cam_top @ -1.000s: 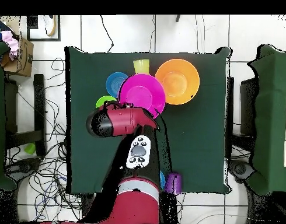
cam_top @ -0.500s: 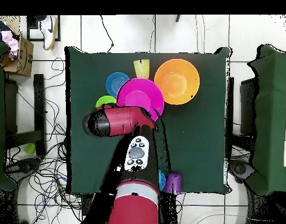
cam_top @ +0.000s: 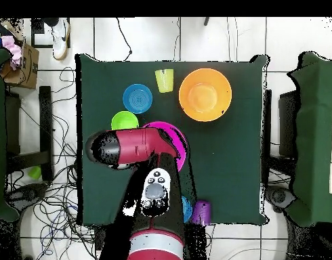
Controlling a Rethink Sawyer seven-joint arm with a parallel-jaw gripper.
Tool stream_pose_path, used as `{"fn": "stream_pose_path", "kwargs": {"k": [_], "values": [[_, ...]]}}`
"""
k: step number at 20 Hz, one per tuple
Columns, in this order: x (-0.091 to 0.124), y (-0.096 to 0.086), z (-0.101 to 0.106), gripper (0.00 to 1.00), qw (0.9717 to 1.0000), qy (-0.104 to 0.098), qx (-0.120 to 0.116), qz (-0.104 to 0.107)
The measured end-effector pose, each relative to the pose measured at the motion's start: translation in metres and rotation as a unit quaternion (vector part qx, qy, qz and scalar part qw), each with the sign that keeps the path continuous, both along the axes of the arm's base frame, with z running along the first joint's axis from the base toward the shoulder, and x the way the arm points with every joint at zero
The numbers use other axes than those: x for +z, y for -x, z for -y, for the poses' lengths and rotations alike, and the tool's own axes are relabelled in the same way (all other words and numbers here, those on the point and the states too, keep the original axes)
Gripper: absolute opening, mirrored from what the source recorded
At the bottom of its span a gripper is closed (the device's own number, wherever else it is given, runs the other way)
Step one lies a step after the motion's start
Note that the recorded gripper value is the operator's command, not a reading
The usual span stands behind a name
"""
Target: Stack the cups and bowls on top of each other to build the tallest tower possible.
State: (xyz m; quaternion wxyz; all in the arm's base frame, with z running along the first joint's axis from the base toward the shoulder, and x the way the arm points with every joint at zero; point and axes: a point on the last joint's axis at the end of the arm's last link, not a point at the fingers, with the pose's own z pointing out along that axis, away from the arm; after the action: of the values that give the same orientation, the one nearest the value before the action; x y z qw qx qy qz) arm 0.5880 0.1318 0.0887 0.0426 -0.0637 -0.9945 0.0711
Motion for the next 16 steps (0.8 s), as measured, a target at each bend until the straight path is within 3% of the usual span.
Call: {"fn": "stream_pose_path", "kwargs": {"k": [8,16], "values": [[-0.008,0.019,-0.013,0.0,0.9997,-0.001,0.009,-0.023],[-0.021,0.03,-0.029,0.0,0.999,0.004,0.035,-0.028]]}}
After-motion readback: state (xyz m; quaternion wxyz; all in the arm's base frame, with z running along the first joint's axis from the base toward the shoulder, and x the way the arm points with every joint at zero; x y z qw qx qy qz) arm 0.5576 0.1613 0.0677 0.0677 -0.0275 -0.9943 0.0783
